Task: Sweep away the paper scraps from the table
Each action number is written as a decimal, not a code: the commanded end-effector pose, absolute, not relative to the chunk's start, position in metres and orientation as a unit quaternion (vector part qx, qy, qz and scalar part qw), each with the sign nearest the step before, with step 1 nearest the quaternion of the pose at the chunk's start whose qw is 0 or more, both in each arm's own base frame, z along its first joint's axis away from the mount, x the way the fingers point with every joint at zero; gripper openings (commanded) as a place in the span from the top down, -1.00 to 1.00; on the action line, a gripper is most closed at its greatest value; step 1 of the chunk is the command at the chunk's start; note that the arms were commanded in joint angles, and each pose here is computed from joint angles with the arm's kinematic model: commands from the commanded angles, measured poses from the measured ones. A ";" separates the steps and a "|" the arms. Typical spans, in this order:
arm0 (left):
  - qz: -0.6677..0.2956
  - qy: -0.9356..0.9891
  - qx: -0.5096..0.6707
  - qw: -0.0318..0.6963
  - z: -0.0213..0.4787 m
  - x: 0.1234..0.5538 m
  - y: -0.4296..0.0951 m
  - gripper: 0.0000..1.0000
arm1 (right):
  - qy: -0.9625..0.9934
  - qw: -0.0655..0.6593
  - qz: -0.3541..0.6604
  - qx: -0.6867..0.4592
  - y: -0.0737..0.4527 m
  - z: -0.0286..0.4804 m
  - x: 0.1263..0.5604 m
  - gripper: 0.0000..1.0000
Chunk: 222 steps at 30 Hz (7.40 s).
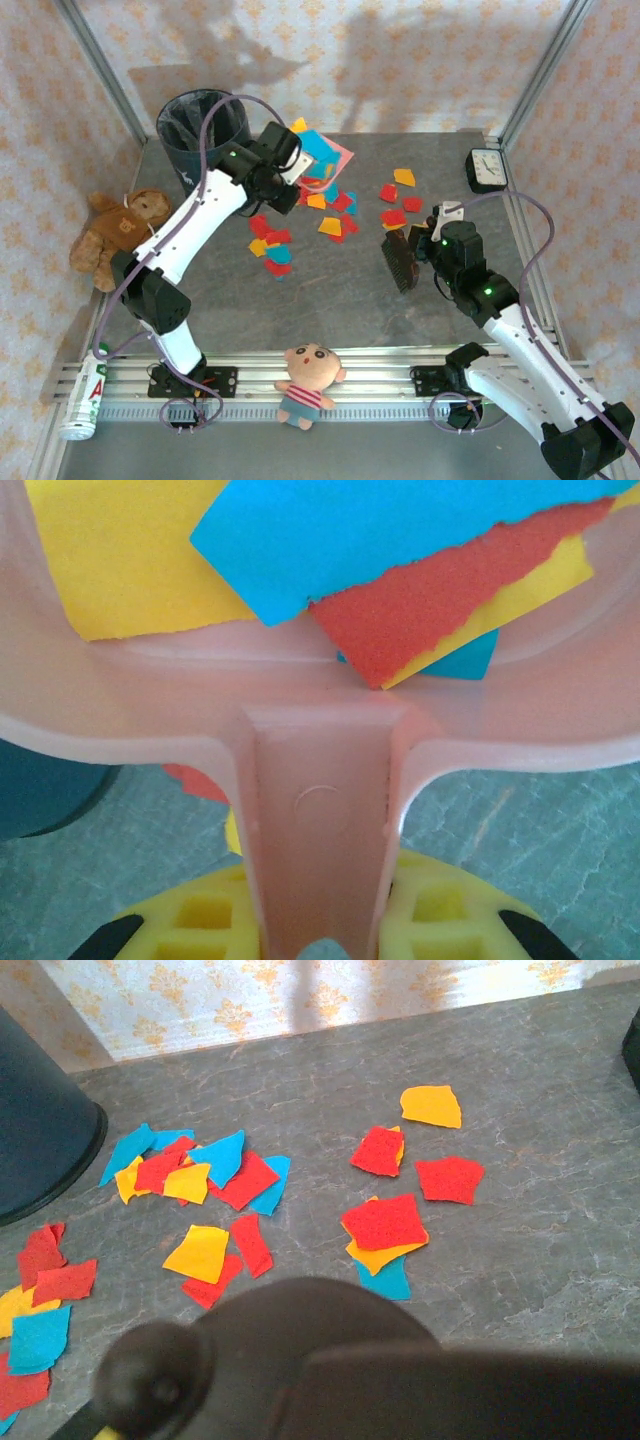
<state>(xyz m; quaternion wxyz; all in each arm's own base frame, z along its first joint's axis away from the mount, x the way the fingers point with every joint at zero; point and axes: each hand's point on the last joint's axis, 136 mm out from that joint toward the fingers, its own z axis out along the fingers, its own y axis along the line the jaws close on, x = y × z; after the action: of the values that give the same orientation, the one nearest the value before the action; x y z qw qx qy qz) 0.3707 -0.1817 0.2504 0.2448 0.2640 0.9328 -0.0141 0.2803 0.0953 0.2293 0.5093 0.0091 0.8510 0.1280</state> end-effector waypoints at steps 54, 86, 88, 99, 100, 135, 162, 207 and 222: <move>-0.236 0.928 -0.079 0.276 0.309 0.485 -0.066 1.00 | 0.855 0.497 0.145 0.017 0.104 0.231 0.287 1.00; -0.409 0.837 -0.163 0.325 0.357 0.493 -0.085 1.00 | 0.859 0.491 0.144 0.021 0.102 0.222 0.283 1.00; -0.417 0.832 -0.169 0.325 0.357 0.494 -0.085 1.00 | 0.859 0.491 0.145 0.020 0.103 0.223 0.283 1.00; -0.469 0.797 -0.197 0.325 0.360 0.500 -0.090 1.00 | 0.859 0.490 0.146 0.021 0.103 0.221 0.282 1.00; -0.475 0.793 -0.200 0.325 0.361 0.501 -0.090 1.00 | 0.859 0.490 0.145 0.021 0.103 0.221 0.282 1.00; -0.654 0.622 -0.293 0.316 0.387 0.511 -0.081 1.00 | 0.862 0.488 0.140 0.020 0.101 0.217 0.281 1.00; -0.516 0.748 -0.208 0.361 0.389 0.470 -0.080 1.00 | 0.851 0.500 0.147 0.058 0.095 0.221 0.283 1.00; -0.145 0.956 0.129 0.219 0.232 0.287 -0.138 1.00 | 0.828 0.440 0.221 0.267 0.013 0.203 0.487 1.00; -0.102 0.962 0.187 0.169 0.193 0.262 -0.166 1.00 | 0.870 0.366 0.146 0.297 -0.001 0.135 0.400 1.00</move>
<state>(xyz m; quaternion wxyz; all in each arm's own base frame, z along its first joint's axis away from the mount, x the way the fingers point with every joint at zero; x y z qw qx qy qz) 0.2641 -0.1695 0.2036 0.1805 0.1812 0.9576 -0.1328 0.4295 0.0110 0.1572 0.3945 0.2888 0.8497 0.1973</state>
